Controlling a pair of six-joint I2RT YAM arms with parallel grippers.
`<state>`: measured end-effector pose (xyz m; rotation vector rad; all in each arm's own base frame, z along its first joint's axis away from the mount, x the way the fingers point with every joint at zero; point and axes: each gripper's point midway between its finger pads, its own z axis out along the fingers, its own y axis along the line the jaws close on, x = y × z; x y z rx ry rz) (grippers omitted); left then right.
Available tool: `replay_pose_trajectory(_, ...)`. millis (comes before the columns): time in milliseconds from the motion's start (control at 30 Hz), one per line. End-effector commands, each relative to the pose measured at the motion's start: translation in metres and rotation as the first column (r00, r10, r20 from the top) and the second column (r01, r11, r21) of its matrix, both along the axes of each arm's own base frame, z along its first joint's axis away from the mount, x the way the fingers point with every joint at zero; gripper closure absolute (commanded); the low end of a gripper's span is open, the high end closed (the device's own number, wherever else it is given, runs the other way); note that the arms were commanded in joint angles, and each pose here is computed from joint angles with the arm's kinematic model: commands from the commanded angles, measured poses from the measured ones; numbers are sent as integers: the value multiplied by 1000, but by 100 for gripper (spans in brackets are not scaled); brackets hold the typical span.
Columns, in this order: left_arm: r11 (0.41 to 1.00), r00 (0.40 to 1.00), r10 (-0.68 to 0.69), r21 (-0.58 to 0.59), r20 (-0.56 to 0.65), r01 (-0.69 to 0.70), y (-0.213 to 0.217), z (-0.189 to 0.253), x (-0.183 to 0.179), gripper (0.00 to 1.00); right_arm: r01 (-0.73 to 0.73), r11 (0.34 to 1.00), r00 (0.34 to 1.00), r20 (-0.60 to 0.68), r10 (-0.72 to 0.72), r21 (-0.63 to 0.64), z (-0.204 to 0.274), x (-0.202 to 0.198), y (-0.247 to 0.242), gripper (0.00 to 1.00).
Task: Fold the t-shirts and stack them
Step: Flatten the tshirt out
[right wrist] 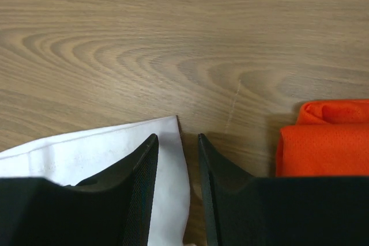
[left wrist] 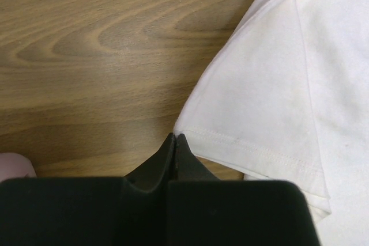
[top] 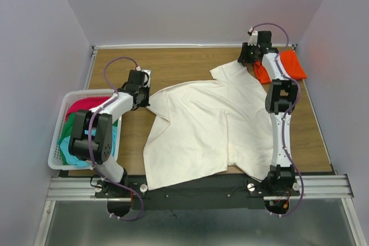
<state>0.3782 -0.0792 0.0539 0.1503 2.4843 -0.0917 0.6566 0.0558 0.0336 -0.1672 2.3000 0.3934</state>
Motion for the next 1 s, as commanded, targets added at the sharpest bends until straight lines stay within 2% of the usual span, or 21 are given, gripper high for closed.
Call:
replay_pose_trajectory(0, 1000, 1000, 7, 15, 19, -7, 3, 1, 3, 100, 6, 999, 1000, -26, -5, 38, -19, 1, 7, 59)
replay_pose_trajectory(33, 1000, 1000, 6, 13, 20, -6, 3, 1, 3, 100, -19, 999, 999, -41, 20, 38, -25, -4, 22, 59)
replay_pose_trajectory(367, 1000, 999, 2, 3, 42, -2, 1, 8, 6, 100, -25, 1000, 998, -52, 24, -19, -30, -10, 30, 66)
replay_pose_trajectory(467, 1000, 999, -3, -4, 48, 3, 0, 11, 7, 100, -2, 999, 998, -67, -1, -47, -35, -11, 27, 75)
replay_pose_trajectory(500, 1000, 999, -3, -4, 49, 3, 0, 12, 6, 100, 13, 998, 998, -67, -17, -65, -35, -11, 23, 84)
replay_pose_trajectory(567, 1000, 998, -2, -6, 58, 3, 0, 15, 8, 100, 4, 996, 999, -53, -9, -91, -32, -9, 19, 96)
replay_pose_trajectory(600, 1000, 998, -4, -7, 66, 4, 0, 18, 9, 100, 2, 995, 999, -42, -6, -96, -26, -8, 18, 98)
replay_pose_trajectory(767, 1000, 989, 14, -6, 144, -13, 1, 54, 21, 100, -16, 994, 990, 135, 30, -108, 67, 9, 20, 100)
replay_pose_trajectory(800, 1000, 980, 27, -9, 197, -25, 3, 78, 28, 100, -29, 994, 979, 197, 49, -103, 108, 8, 23, 100)
replay_pose_trajectory(867, 999, 962, 47, -21, 269, -43, 4, 110, 36, 100, -45, 992, 961, 267, 75, -116, 154, 1, 23, 100)
replay_pose_trajectory(900, 998, 937, 62, -34, 344, -54, 6, 145, 42, 100, -62, 992, 940, 327, 96, -114, 199, -11, 27, 100)
replay_pose_trajectory(967, 997, 902, 73, -52, 426, -56, 6, 183, 46, 100, -95, 986, 913, 383, 141, -136, 238, -28, 29, 100)
